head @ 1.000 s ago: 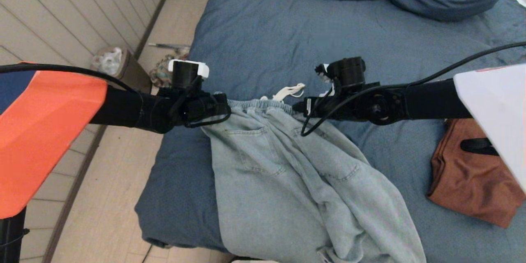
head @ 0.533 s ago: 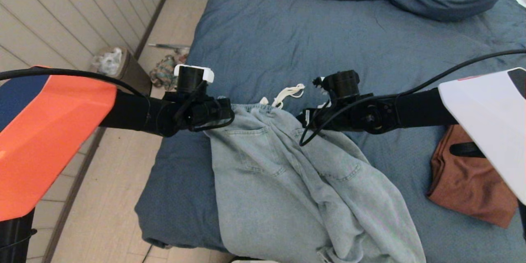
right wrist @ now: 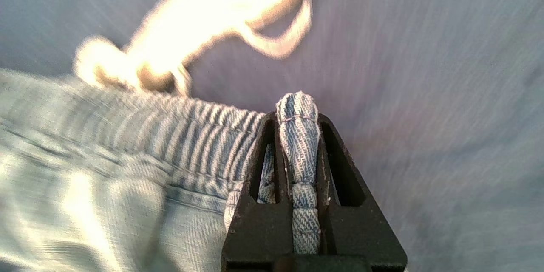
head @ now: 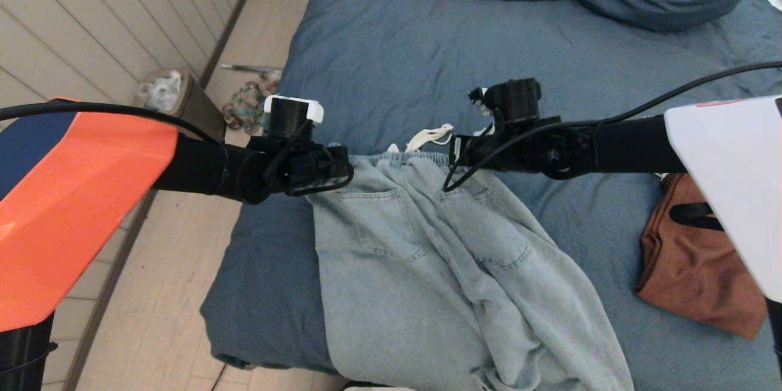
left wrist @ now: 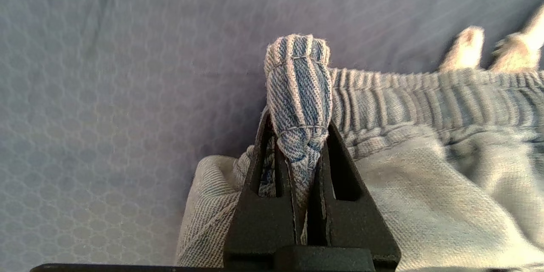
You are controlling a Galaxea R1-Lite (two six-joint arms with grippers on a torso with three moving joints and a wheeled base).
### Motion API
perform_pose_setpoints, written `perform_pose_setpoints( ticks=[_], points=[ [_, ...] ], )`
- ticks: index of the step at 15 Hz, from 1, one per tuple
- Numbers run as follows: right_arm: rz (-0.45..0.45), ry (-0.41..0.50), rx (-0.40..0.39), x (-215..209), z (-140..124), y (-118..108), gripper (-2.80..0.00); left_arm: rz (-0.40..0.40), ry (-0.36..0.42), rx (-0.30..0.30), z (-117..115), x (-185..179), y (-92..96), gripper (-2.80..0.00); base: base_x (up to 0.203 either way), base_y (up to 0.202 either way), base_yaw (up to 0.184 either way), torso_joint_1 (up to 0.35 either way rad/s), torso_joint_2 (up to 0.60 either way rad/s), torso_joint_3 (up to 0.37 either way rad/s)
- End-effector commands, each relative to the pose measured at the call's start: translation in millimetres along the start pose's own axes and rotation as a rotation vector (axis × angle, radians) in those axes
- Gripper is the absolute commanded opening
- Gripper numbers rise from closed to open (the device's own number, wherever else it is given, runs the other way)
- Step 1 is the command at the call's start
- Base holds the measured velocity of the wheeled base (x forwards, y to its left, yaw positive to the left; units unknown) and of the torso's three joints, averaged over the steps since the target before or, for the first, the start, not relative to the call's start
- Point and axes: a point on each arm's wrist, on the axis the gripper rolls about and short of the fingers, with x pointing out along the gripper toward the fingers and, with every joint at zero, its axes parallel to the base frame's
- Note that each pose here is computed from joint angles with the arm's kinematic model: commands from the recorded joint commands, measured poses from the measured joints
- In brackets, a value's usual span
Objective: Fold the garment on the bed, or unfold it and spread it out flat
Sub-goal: Unford the blue shorts
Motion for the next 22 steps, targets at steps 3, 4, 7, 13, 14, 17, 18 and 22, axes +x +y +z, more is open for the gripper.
perform_pose_setpoints(
  ticks=[3, 4, 7, 13, 14, 17, 18, 22],
  points=[
    [-0.038, -0.109, 0.008, -17.7, 28.3, 4.2, -2.80, -0.011, -0.072, -0.012, 24.1, -19.0, -2.0, -2.80, 0.000, 0.000, 0.000, 0.000, 0.00, 0.000],
    [-0.038, -0.116, 0.007, -17.9, 29.9, 4.5, -2.80, -0.010, -0.088, -0.015, 29.7, -22.7, -1.0, -2.80, 0.000, 0.000, 0.000, 0.000, 0.00, 0.000],
    [-0.044, -0.149, 0.015, -15.9, 36.0, -0.4, -2.80, 0.003, -0.136, -0.025, 46.2, -28.6, 4.6, -2.80, 0.000, 0.000, 0.000, 0.000, 0.00, 0.000],
    [-0.035, -0.240, 0.016, -3.5, 47.7, -1.3, -2.80, 0.057, -0.200, -0.047, 74.4, -29.7, 30.5, -2.80, 0.000, 0.000, 0.000, 0.000, 0.00, 0.000],
    [-0.030, -0.260, -0.003, -2.5, 48.7, 0.3, -2.80, 0.066, -0.207, -0.051, 77.5, -28.9, 34.3, -2.80, 0.000, 0.000, 0.000, 0.000, 0.00, 0.000],
    [-0.038, -0.301, -0.086, 6.2, 45.0, 3.8, -2.80, 0.093, -0.220, -0.054, 82.6, -26.3, 47.1, -2.80, 0.000, 0.000, 0.000, 0.000, 0.00, 0.000],
    [-0.049, -0.319, -0.104, 8.4, 44.8, 4.0, -2.80, 0.097, -0.217, -0.049, 81.8, -25.1, 48.4, -2.80, 0.000, 0.000, 0.000, 0.000, 0.00, 0.000],
    [-0.078, -0.381, -0.204, 20.0, 41.3, 2.2, -2.80, 0.112, -0.212, -0.011, 77.9, -13.9, 52.2, -2.80, 0.000, 0.000, 0.000, 0.000, 0.00, 0.000]
  ],
)
